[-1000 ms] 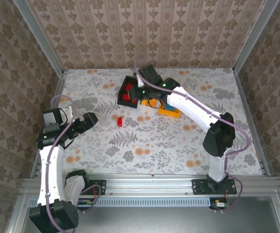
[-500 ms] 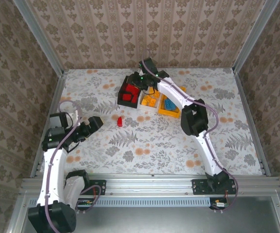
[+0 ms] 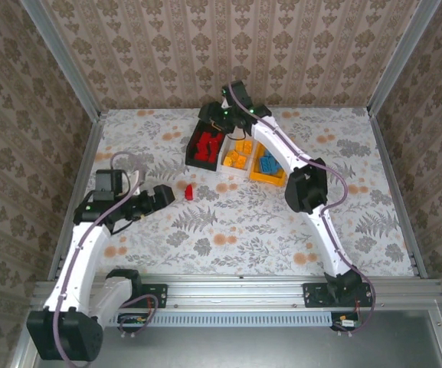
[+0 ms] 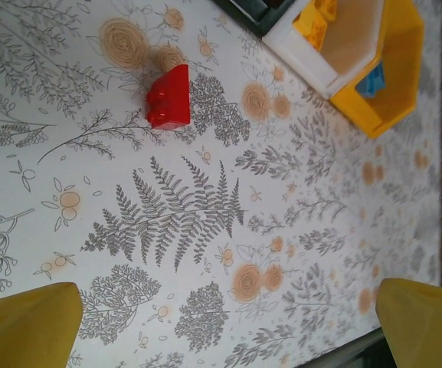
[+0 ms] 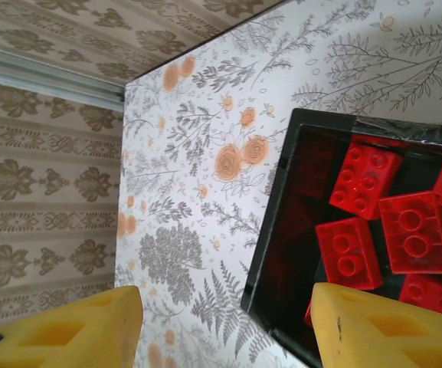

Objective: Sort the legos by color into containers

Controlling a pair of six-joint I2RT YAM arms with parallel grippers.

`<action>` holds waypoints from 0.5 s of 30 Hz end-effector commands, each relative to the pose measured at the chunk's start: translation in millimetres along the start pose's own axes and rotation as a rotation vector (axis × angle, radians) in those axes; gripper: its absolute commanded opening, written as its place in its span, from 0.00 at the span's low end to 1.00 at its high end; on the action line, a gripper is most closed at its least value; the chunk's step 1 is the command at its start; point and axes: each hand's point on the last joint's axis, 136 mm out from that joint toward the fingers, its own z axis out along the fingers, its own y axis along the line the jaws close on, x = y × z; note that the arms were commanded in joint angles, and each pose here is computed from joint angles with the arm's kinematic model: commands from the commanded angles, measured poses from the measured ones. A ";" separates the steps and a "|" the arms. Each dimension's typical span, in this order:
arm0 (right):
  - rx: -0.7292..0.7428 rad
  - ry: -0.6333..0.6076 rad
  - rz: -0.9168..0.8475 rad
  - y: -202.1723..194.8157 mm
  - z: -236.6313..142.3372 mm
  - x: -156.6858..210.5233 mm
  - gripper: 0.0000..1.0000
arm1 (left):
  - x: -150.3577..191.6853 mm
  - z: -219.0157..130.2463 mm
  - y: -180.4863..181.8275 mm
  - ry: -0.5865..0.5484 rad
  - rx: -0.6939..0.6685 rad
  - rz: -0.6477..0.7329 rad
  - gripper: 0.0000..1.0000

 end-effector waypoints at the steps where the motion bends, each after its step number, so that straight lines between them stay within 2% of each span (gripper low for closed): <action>1: -0.089 -0.063 -0.112 59.9 -76.7 -14.2 0.62 | -8.5 3.7 1.2 -0.001 -0.124 0.092 1.00; 4: -0.092 -0.086 -0.165 66.8 -113.0 -7.2 0.62 | -12.6 16.0 2.2 0.016 -0.204 0.144 1.00; 8: -0.070 -0.104 -0.230 53.9 -155.6 14.5 0.63 | -12.7 40.7 0.1 0.064 -0.277 0.211 1.00; 11: 0.004 -0.072 -0.258 15.7 -175.1 45.0 0.63 | -9.8 61.4 -3.9 0.103 -0.327 0.269 0.99; 15: 0.151 -0.023 -0.296 -43.0 -206.7 87.8 0.65 | -10.0 84.8 11.7 0.163 -0.429 0.311 0.94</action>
